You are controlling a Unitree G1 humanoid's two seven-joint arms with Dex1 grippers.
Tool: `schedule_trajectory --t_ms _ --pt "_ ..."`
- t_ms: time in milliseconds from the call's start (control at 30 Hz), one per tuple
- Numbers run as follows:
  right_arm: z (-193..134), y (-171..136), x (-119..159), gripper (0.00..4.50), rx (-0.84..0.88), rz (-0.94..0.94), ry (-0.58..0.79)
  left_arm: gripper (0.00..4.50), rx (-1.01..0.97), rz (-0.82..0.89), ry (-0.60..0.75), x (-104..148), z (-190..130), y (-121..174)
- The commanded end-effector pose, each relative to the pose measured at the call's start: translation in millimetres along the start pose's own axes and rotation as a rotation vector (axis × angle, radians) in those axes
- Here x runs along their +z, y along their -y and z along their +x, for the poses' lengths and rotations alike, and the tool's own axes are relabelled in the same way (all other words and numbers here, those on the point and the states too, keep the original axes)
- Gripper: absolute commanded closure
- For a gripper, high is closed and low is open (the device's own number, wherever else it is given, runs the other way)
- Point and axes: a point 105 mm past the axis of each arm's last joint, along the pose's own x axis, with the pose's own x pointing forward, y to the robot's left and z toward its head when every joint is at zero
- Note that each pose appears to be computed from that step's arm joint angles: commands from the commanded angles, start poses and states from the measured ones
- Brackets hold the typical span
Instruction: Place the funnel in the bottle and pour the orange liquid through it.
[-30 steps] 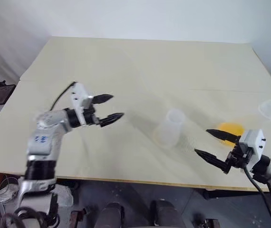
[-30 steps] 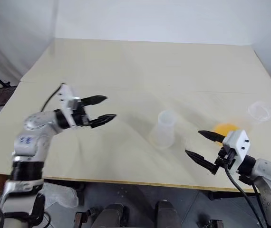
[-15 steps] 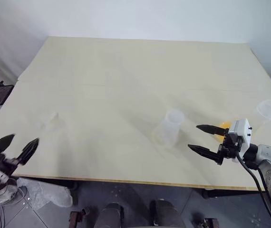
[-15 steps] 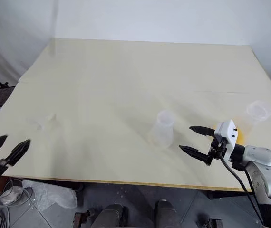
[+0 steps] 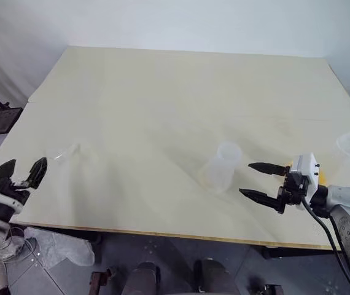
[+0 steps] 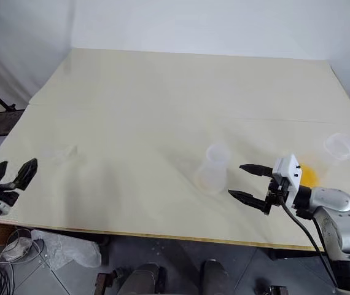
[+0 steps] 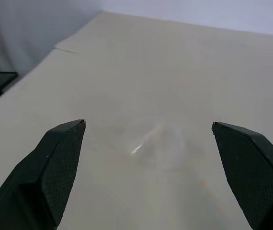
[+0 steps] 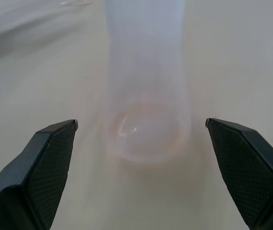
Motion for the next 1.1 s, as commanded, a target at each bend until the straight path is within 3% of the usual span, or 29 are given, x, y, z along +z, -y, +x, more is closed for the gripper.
schedule_trajectory --t_ms 33,467,1100 --pt "-13 -3 15 0.0 -0.01 -0.046 0.011 0.01 -0.031 -0.021 0.002 0 7 6" --pt "-25 -25 47 0.0 0.012 -0.087 0.05 0.01 -0.049 -0.107 -0.032 -16 20 13" --pt "-18 -19 47 0.0 0.008 -0.099 0.023 0.01 -0.068 -0.196 -0.051 -26 58 20"
